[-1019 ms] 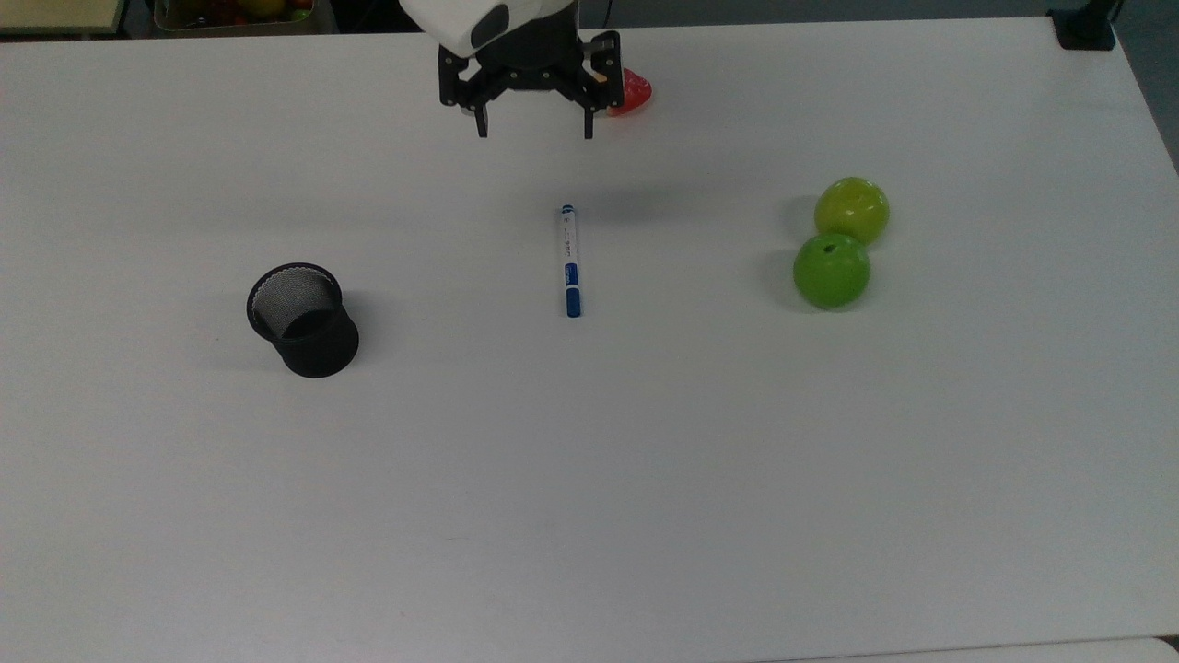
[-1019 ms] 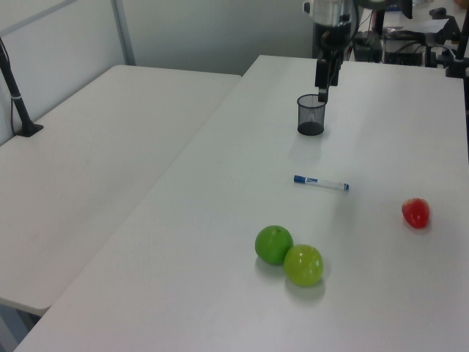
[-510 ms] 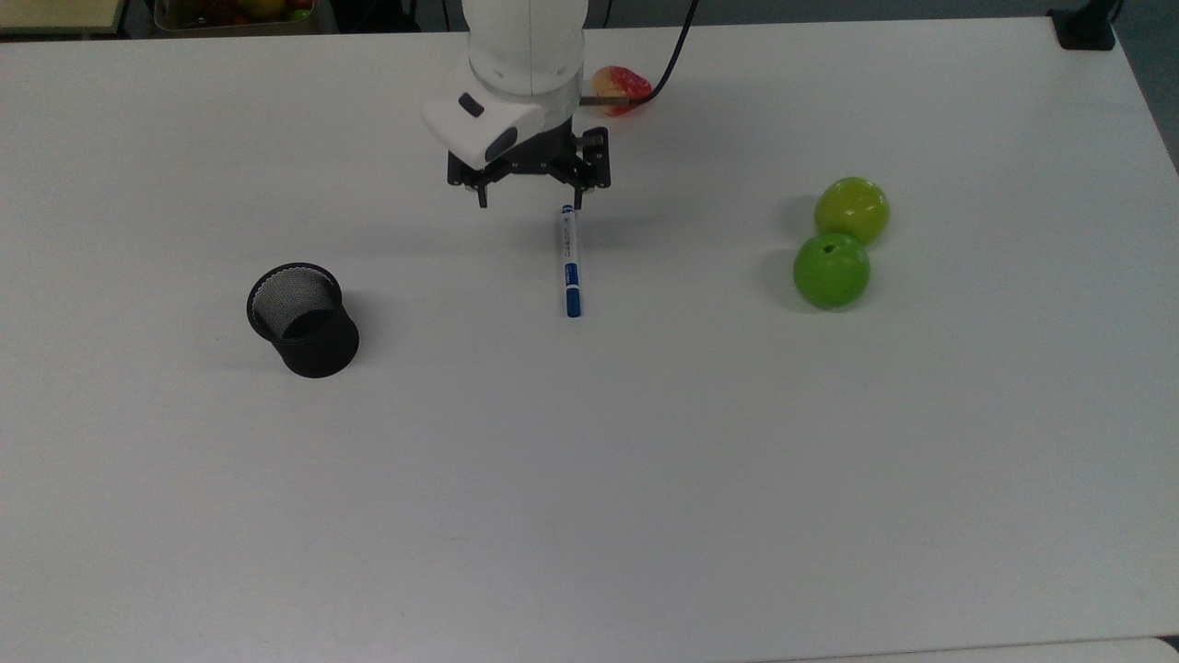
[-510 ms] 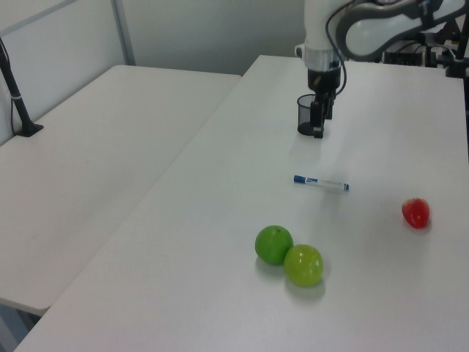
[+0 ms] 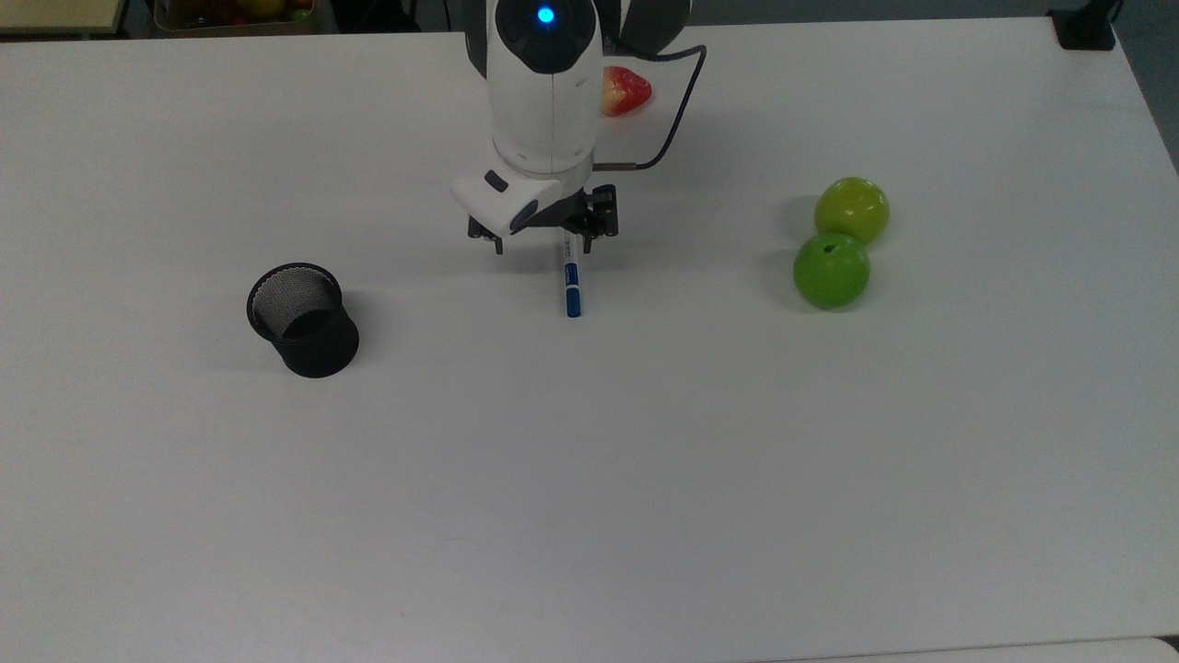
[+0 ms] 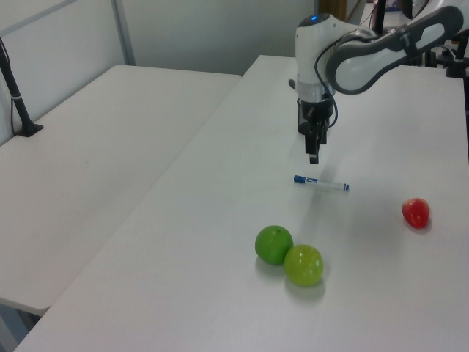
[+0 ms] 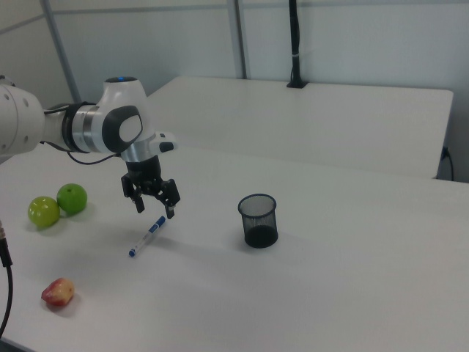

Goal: Place marker
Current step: 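Lower the gripper and close it on the marker's middle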

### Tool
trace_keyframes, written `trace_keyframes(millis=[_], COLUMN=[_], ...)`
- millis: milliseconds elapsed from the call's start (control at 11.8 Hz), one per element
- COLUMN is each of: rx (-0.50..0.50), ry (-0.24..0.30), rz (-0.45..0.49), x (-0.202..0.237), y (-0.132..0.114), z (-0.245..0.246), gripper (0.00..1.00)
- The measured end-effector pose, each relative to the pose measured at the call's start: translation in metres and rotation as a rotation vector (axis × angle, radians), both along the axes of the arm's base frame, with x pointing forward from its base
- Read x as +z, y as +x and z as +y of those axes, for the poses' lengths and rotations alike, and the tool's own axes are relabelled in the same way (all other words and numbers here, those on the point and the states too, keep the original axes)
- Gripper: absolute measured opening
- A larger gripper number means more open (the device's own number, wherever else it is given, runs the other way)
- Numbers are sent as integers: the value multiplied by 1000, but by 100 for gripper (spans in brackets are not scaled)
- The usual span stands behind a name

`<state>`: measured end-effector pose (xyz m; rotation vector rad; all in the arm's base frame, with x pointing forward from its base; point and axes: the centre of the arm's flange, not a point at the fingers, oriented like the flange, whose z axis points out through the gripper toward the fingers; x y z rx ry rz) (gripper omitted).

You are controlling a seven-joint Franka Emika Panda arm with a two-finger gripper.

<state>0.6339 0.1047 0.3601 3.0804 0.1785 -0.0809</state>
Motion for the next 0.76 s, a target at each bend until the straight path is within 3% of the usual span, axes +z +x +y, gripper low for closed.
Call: trace_keyframes(millis=[595,764], rx=[25,20], ry=[12,13], rz=[-25,-25], x=[-46,-54], y=[10,11], z=[16,17], gripper=[100,93])
